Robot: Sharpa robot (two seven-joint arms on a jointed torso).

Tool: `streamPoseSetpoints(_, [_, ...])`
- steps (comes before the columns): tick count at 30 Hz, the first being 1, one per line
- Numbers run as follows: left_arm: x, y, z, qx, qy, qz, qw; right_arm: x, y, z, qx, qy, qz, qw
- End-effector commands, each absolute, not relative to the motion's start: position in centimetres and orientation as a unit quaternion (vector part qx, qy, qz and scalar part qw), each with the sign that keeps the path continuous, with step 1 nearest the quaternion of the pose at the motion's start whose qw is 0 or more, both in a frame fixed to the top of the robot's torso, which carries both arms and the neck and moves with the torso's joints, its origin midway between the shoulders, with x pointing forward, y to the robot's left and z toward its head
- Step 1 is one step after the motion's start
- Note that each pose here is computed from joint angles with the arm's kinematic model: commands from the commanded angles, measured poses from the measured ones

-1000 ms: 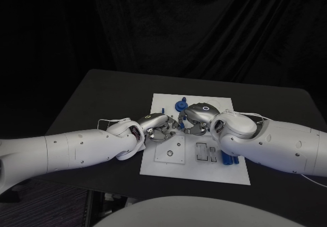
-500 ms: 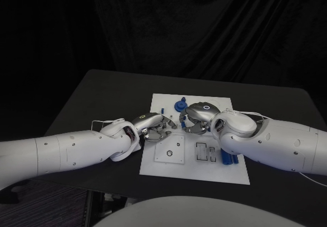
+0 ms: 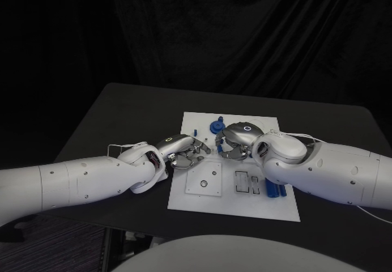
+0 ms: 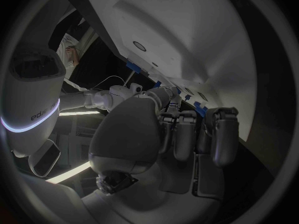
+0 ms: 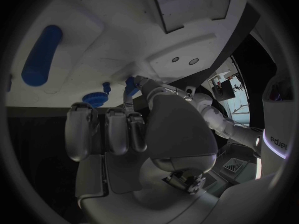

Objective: Assemble the parts on the task board

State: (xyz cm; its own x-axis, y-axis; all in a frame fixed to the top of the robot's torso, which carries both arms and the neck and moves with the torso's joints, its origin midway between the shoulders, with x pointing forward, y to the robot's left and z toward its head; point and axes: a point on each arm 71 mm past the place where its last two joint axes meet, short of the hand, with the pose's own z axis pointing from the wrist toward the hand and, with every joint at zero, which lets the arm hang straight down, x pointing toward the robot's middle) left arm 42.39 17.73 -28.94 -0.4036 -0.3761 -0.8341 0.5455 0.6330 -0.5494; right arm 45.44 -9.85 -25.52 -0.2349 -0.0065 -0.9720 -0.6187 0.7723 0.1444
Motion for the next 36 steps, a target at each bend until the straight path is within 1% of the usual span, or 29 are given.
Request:
streamPoseSetpoints(1, [42.30, 17.59, -28.81, 0.062, 0.716, -0.431, 0.545, 45.47, -9.90, -25.69, -0.211, 0.746, 0.256, 0.577])
streamPoseSetpoints(36, [42.34, 17.54, -28.94, 0.061, 0.721, -0.428, 0.541, 45.56, -9.95, -26.10, -0.216, 0.762, 0.238, 0.561])
